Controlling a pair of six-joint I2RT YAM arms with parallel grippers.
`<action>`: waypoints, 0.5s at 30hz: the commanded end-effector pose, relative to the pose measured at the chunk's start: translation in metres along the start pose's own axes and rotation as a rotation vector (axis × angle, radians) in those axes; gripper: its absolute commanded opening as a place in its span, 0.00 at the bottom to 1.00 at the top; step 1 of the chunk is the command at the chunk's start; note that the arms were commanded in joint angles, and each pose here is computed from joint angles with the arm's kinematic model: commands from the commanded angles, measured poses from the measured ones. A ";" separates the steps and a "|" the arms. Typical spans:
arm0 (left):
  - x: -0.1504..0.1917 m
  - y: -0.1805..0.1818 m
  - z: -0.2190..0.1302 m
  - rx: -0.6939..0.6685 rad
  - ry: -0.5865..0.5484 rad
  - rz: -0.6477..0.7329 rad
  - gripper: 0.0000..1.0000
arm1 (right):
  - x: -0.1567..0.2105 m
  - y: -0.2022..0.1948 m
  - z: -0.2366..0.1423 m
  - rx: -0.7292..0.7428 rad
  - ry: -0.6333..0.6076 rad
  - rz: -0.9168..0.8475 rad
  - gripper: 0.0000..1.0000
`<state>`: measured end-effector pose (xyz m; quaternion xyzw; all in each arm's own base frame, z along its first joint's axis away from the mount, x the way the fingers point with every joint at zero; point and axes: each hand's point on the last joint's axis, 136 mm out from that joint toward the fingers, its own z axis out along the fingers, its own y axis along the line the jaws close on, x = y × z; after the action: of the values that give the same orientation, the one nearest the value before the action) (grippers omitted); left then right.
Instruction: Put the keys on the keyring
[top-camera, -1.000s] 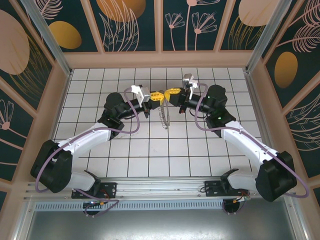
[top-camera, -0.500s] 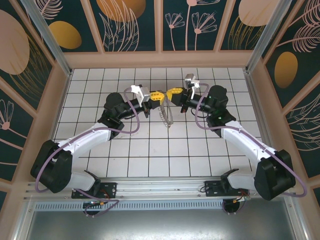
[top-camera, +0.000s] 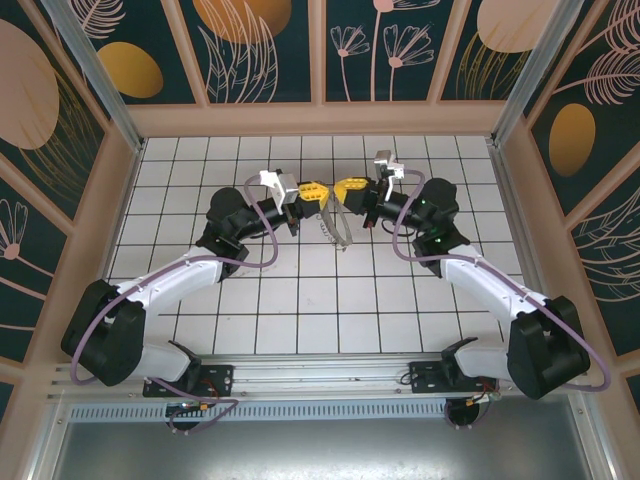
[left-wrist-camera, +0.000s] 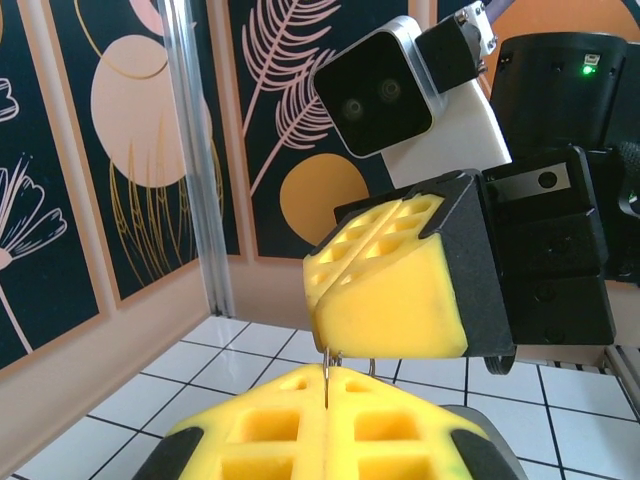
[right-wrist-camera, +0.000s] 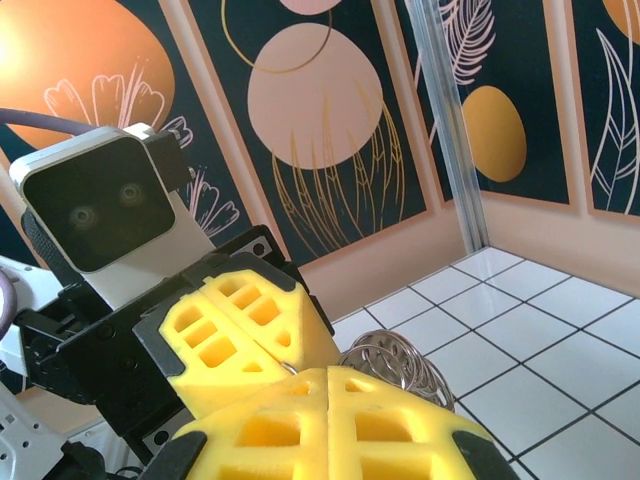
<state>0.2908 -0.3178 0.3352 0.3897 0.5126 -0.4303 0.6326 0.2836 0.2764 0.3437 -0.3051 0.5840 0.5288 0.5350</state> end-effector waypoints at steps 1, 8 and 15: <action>-0.050 -0.011 -0.004 0.033 -0.168 0.080 0.00 | 0.014 -0.004 -0.002 -0.016 0.020 0.057 0.00; -0.049 -0.010 -0.003 0.028 -0.177 0.059 0.00 | 0.006 -0.007 -0.020 0.027 -0.021 0.072 0.36; -0.045 -0.009 -0.003 0.031 -0.176 0.049 0.00 | -0.004 -0.002 -0.036 0.058 -0.064 0.063 0.41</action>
<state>0.2841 -0.3138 0.3618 0.3753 0.4707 -0.4487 0.6605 0.2851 0.2471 0.3218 -0.2498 0.6152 0.5342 0.5233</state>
